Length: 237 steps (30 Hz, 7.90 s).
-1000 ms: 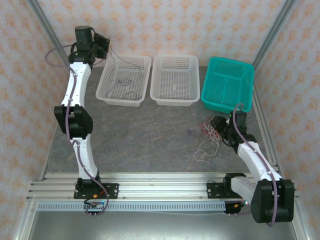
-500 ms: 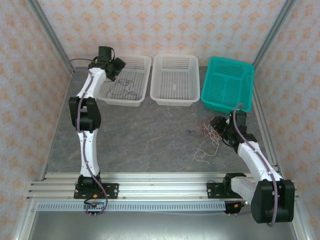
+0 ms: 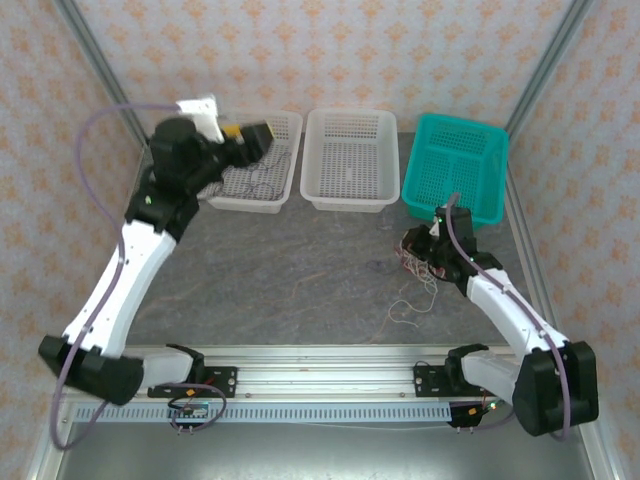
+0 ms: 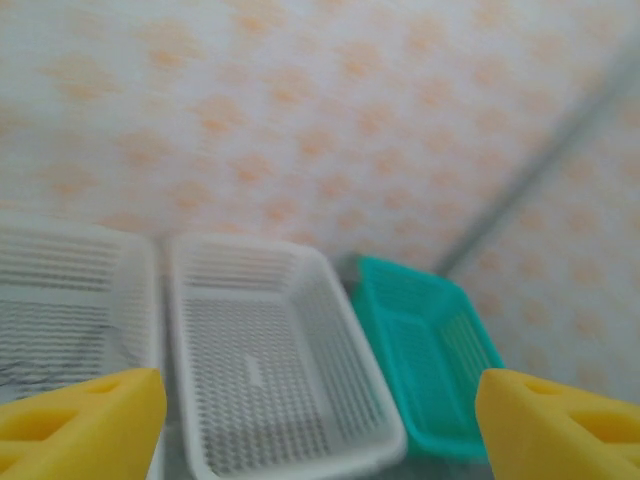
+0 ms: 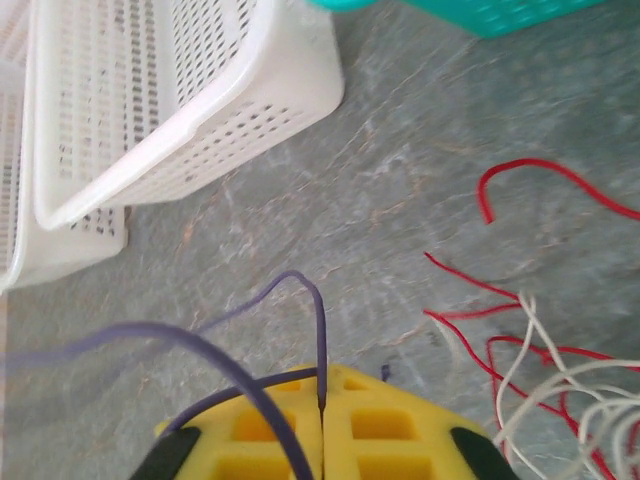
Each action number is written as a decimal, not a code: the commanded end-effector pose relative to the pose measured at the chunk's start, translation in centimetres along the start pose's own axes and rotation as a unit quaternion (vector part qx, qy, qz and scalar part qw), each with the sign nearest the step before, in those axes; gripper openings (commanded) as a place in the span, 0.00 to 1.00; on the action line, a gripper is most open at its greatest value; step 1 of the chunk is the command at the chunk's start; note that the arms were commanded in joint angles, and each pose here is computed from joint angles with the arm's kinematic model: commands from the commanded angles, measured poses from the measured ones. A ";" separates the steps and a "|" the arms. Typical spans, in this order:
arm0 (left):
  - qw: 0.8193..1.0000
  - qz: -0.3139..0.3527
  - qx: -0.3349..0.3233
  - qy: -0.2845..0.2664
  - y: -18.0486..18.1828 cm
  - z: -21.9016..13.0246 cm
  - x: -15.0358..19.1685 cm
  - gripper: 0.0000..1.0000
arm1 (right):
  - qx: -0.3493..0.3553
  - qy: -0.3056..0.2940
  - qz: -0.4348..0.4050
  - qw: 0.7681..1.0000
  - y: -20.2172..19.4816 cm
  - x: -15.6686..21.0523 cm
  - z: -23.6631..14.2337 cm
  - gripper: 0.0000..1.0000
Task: Untangle the cables
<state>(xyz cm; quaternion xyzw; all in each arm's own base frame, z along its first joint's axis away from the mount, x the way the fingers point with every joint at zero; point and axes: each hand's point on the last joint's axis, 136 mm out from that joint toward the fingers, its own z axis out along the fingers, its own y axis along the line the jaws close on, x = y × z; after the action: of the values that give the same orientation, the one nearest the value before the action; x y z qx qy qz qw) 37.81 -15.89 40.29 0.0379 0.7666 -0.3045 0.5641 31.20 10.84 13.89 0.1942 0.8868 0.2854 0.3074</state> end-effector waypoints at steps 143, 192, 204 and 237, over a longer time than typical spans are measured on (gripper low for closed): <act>0.929 -0.053 0.074 0.359 -10.5 4.7 39.1 0.82 | 0.121 0.026 0.310 0.943 -4.6 4.9 7.3 0.00; 0.835 0.228 -0.116 0.487 0.5 4.1 45.0 0.25 | 0.122 0.015 0.272 0.954 -4.1 3.9 6.2 0.16; 0.863 0.193 -0.078 0.460 -1.2 4.3 39.8 0.00 | 0.190 -0.056 0.302 0.932 -8.4 2.6 4.3 0.26; 0.973 -0.119 -0.173 0.090 8.2 -8.6 8.4 0.00 | 0.187 -0.176 0.295 0.920 -15.5 -3.3 -3.7 0.34</act>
<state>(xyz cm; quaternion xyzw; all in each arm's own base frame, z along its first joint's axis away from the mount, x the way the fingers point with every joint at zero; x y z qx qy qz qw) 31.08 -5.98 29.97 -0.1370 0.8585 -0.1887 0.4568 26.08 -5.71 5.82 0.6282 0.7184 0.1051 0.2797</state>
